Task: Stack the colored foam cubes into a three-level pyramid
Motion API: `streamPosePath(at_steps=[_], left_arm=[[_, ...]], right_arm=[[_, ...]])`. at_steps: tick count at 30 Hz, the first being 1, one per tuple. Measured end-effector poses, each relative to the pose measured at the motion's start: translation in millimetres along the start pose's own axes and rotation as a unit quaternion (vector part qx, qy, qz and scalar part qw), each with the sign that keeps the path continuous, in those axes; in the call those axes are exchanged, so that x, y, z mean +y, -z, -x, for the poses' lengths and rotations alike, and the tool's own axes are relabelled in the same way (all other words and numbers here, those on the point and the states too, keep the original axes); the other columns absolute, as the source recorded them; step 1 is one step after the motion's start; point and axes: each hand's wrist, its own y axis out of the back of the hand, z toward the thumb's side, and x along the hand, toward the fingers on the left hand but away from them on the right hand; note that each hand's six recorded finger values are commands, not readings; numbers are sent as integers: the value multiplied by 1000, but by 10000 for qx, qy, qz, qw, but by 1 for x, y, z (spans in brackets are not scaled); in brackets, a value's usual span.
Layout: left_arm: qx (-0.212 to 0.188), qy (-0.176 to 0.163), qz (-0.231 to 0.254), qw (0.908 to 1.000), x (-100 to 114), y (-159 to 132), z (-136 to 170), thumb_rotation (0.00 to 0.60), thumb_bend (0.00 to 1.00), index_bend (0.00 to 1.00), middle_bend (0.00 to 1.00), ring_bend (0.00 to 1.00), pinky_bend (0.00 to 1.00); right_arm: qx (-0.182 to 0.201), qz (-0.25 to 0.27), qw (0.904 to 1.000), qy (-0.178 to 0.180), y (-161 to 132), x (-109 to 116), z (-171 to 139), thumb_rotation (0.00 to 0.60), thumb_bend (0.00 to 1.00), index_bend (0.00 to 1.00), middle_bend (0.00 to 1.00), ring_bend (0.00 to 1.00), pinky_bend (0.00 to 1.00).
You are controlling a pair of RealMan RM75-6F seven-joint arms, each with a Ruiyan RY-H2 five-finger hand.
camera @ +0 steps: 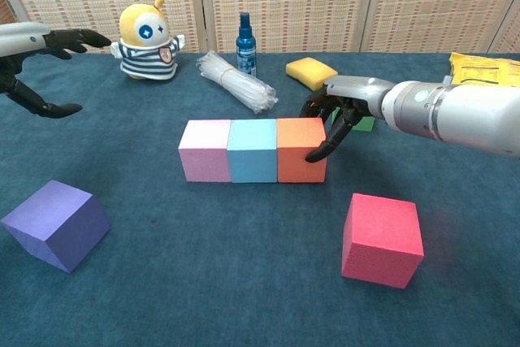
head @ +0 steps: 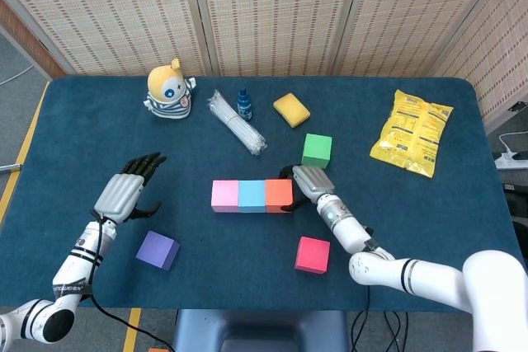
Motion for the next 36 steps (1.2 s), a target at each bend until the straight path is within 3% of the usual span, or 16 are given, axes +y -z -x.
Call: streamPosePath(at_steps=[25,36], left_arm=[[-14,52,26,10000,-4,1,-1,600,367,0,0,0,86],[-34,116,-30,9999,-6,0,-2,600,366,0,0,0,84]], right_arm=[[-8,-130,9999,-4,-5,-10,1,600,170,473,419,345,397],[34,-179,9998,-61,-6,-11,-1,600,170,135,343,258,326]])
